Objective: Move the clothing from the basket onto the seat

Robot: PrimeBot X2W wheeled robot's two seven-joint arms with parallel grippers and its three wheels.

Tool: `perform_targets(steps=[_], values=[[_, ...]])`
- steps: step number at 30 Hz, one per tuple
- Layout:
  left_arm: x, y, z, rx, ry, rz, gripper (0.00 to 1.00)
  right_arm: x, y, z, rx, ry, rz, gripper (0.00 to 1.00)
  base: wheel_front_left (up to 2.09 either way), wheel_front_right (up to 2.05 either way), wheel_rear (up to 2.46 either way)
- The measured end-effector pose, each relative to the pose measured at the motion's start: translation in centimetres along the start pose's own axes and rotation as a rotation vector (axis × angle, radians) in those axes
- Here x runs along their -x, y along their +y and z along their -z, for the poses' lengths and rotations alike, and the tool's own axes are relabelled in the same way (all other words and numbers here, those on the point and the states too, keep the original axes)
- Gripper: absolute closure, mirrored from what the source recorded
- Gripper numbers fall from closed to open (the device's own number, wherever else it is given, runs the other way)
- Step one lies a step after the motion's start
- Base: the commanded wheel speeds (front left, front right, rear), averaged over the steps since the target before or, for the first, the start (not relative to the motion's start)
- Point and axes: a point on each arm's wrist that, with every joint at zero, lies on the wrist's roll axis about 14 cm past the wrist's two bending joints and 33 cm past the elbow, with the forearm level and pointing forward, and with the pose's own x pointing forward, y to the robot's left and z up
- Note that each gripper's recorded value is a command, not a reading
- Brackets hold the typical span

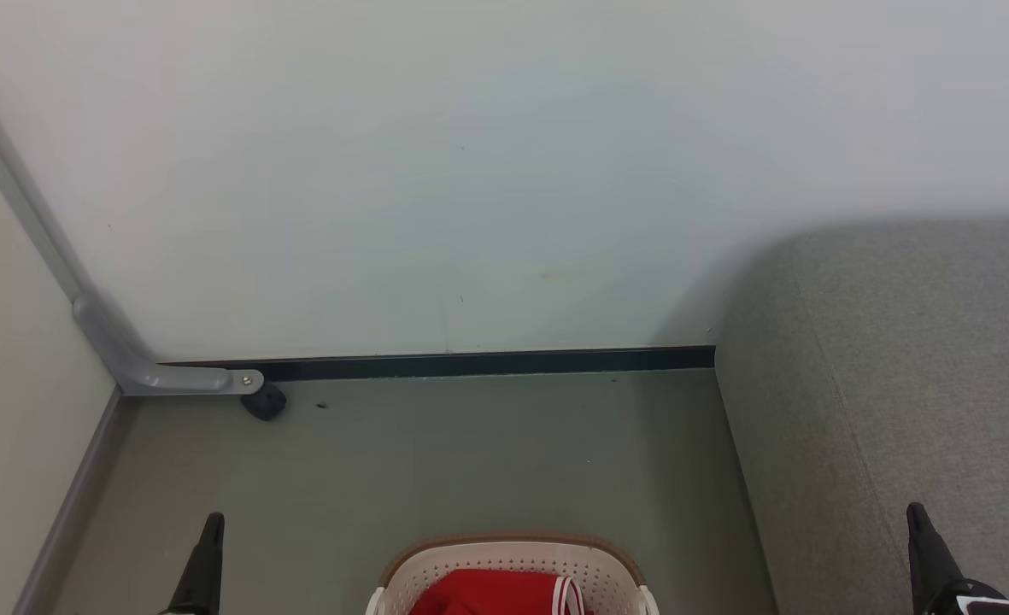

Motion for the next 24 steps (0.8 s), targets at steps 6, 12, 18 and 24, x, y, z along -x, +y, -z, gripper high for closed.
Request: perform_targets(steps=[6, 12, 18, 24], values=[[0.00, 0.00, 0.00, 0.000, 0.000, 0.000, 1.00, 0.00, 0.00, 0.00, 0.000, 0.000, 0.000, 1.00, 0.00, 0.00, 0.00], [0.00, 0.01, 0.00, 0.000, 0.000, 0.000, 1.00, 0.00, -0.01, 0.00, 0.000, 0.000, 0.000, 1.00, 0.00, 0.00, 0.00], [0.00, 0.00, 0.00, 0.000, 0.000, 0.000, 1.00, 0.00, 0.00, 0.00, 0.000, 0.000, 0.000, 1.00, 0.00, 0.00, 0.00], [0.00, 0.00, 0.00, 0.000, 0.000, 0.000, 1.00, 0.00, 0.00, 0.00, 0.000, 0.000, 0.000, 1.00, 0.00, 0.00, 0.00]])
